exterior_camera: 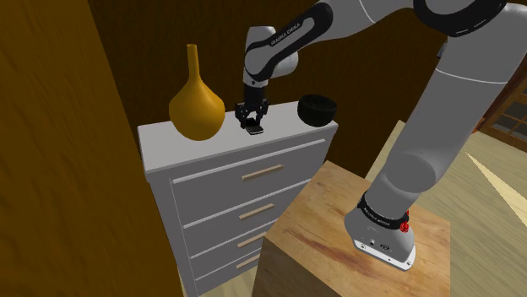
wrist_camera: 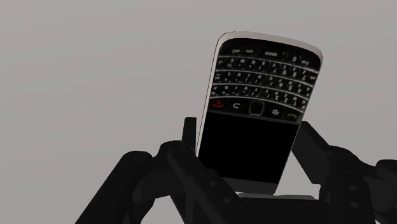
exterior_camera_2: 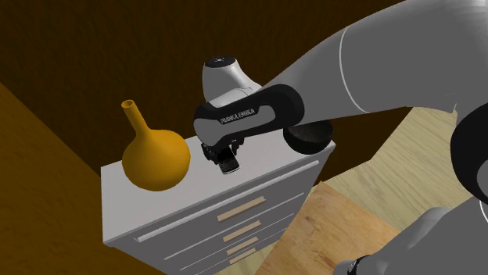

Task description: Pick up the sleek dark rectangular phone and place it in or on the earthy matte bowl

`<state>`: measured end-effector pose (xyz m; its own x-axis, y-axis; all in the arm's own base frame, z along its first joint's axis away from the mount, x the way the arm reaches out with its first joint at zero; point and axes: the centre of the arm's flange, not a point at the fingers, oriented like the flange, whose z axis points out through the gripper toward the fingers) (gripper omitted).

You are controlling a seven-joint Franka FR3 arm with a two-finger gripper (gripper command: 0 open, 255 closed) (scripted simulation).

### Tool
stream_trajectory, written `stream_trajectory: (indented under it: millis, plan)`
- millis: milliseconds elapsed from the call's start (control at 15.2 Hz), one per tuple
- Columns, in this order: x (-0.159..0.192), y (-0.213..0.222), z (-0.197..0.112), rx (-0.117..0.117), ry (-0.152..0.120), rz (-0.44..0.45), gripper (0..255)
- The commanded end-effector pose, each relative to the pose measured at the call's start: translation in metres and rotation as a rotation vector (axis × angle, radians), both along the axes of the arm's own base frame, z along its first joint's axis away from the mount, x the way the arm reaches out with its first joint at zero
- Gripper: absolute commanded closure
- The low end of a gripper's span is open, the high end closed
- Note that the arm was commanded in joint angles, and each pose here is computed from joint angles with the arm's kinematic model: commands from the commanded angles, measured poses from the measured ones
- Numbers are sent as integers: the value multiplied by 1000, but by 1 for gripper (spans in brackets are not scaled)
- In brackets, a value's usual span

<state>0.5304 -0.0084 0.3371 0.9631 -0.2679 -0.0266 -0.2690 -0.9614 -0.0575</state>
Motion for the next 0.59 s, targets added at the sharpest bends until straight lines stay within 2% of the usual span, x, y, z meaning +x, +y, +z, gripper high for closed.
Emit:
stream_trajectory:
  millis: [0, 528]
  plan:
    - [-1, 0, 9, 0, 0, 0, 255]
    - [-1, 0, 52, 0, 0, 0, 255]
